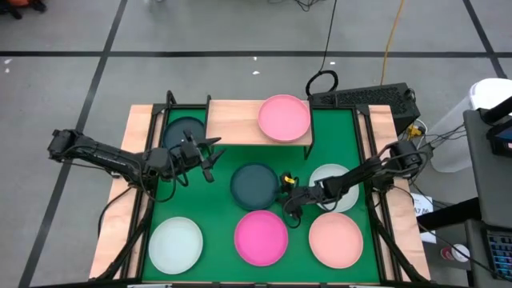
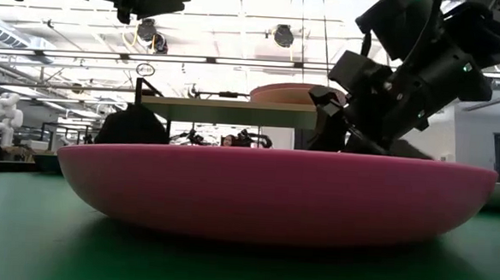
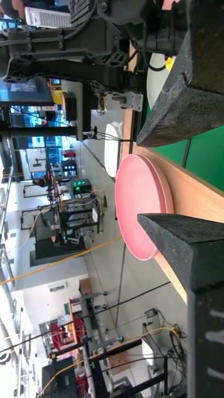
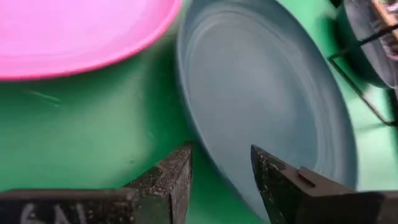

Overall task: Place and stack plates onto a shelf
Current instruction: Stack the right dark blue plate on top of the light pink on the shelf

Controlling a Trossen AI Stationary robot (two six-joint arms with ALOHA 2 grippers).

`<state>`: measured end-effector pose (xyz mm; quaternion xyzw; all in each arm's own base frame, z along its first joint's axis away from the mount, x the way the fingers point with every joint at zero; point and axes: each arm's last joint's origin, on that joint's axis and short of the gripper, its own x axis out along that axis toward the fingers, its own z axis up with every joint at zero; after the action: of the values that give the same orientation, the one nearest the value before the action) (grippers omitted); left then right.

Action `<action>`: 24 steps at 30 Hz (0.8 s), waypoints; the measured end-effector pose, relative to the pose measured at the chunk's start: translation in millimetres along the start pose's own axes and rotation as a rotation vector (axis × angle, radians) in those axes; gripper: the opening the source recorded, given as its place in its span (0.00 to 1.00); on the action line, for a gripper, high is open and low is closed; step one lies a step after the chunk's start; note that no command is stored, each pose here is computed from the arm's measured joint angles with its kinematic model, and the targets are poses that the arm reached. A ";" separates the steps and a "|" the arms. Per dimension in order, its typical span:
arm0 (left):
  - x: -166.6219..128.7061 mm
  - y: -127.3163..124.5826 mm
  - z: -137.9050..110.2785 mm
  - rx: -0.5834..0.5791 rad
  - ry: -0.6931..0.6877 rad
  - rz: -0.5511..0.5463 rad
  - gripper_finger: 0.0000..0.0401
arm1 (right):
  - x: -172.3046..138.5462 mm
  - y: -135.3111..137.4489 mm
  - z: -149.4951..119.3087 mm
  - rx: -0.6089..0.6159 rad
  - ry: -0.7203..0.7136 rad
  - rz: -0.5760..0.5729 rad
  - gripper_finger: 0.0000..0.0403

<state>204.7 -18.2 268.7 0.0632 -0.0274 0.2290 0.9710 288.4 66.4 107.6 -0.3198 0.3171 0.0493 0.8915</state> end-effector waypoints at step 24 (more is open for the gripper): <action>0.0 -0.2 -0.6 0.004 0.006 -0.001 0.48 | -29.4 -16.5 26.4 -0.042 -0.153 -0.059 0.01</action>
<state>204.7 -18.3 268.1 0.0647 -0.0239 0.2286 0.9711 283.9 72.6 149.7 -0.3430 0.2372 0.0540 0.9073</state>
